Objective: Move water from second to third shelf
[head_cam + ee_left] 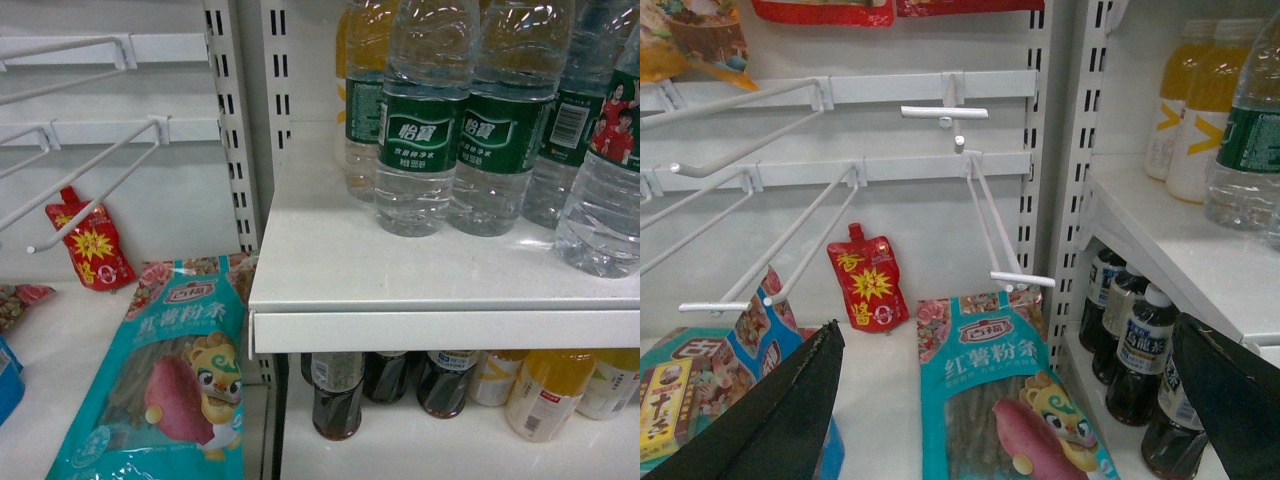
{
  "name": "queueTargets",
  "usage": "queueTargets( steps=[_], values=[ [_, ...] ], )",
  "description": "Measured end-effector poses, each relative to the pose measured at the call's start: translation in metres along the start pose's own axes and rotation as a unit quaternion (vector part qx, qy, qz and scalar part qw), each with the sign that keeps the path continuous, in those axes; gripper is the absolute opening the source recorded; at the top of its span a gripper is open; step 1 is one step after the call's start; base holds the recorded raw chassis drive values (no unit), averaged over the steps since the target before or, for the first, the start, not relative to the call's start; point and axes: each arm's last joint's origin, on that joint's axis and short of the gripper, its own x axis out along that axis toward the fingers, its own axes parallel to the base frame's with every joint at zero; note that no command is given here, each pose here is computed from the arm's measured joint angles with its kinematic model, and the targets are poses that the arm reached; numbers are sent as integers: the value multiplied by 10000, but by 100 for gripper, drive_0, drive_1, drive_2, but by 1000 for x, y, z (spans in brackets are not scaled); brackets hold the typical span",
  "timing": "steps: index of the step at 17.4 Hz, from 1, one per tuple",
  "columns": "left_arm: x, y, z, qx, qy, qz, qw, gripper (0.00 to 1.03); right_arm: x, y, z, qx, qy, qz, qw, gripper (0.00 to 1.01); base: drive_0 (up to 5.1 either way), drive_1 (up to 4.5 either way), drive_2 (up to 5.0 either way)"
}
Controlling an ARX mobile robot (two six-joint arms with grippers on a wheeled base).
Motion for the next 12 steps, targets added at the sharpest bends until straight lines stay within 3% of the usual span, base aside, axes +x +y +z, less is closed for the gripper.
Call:
queueTargets(
  steps=[2, 12],
  values=[
    [0, 0, 0, 0, 2, -2, 10000, 98, -4, 0, -19, -17, 244, -1, 9997, 2, 0, 0, 0],
    [0, 0, 0, 0, -2, -2, 10000, 98, -20, 0, -41, -17, 61, 0, 10000, 2, 0, 0, 0]
  ],
)
